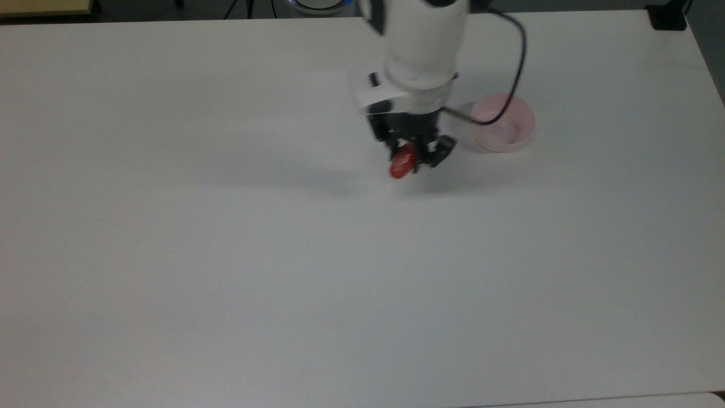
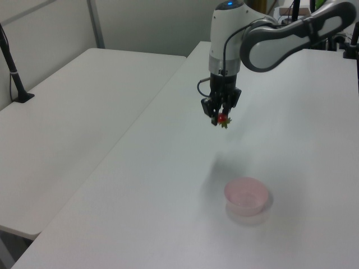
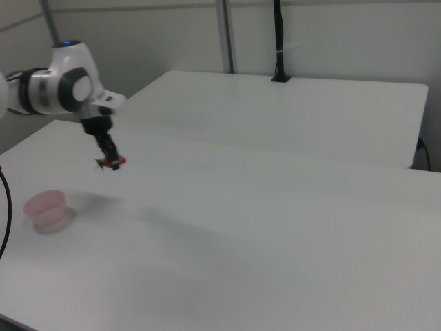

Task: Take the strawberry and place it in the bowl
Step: 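Lift the strawberry and carry it over the pink bowl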

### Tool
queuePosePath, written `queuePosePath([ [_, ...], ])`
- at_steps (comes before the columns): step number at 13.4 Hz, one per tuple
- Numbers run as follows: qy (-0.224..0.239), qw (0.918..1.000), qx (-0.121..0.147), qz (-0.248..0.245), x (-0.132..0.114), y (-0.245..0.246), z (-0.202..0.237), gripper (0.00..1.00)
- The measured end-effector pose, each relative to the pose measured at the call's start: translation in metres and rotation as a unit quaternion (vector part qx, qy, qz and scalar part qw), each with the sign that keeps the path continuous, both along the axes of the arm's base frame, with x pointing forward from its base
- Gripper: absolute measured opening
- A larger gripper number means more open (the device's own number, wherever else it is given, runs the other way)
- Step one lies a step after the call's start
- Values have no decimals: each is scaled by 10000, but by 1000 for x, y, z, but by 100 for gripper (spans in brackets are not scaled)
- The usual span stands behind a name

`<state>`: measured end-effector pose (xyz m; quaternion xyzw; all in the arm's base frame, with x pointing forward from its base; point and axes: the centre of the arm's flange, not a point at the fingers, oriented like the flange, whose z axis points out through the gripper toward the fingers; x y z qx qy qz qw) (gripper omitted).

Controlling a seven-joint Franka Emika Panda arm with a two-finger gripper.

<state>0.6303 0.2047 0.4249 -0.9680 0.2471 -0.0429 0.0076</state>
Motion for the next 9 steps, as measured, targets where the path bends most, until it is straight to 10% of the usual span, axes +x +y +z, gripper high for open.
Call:
queuePosePath([
  [9,258,9886,-160,1477,-98,171,-25,41],
])
